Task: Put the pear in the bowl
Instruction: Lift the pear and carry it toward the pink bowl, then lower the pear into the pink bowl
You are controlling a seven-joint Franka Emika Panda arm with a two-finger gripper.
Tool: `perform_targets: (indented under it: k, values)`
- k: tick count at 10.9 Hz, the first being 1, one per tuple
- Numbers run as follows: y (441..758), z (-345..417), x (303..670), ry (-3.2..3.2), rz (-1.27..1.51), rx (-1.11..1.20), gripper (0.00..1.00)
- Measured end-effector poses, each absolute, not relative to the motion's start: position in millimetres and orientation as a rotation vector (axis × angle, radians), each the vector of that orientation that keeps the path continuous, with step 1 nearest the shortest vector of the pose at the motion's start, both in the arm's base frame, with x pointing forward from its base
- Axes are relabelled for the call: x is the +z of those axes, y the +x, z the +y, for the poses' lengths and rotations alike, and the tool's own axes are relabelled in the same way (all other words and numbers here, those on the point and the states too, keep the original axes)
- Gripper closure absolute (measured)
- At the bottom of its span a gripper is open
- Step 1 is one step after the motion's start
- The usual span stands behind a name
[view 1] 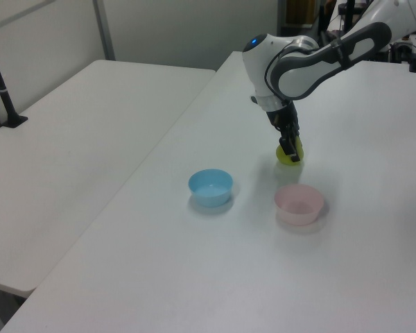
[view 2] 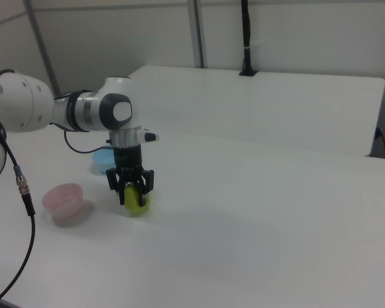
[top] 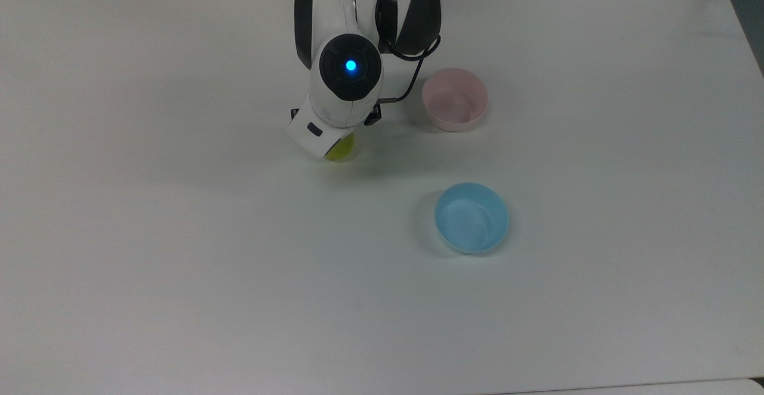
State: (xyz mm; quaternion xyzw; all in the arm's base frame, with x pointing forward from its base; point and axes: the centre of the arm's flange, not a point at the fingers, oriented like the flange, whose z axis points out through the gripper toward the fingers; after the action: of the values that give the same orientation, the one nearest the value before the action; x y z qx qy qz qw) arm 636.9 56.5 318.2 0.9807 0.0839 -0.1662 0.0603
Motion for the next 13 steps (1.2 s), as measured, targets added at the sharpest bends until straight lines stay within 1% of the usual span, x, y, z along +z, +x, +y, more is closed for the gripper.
perform_targets:
  k: [1,2,3,5,6,7,9,13]
  values:
    - [639,56,325,2.971,0.249,-0.483,0.36]
    - [641,55,344,2.979,0.242,-0.434,0.36]
    - [640,53,373,2.988,0.233,-0.376,0.36]
    - [629,50,432,2.998,0.217,-0.304,0.36]
    - [623,50,453,3.004,0.212,-0.285,0.36]
    - [619,54,465,3.024,0.210,-0.275,0.36]
    - [617,73,474,3.061,0.240,-0.269,0.36]
    - [592,188,468,3.032,0.393,-0.288,0.36]
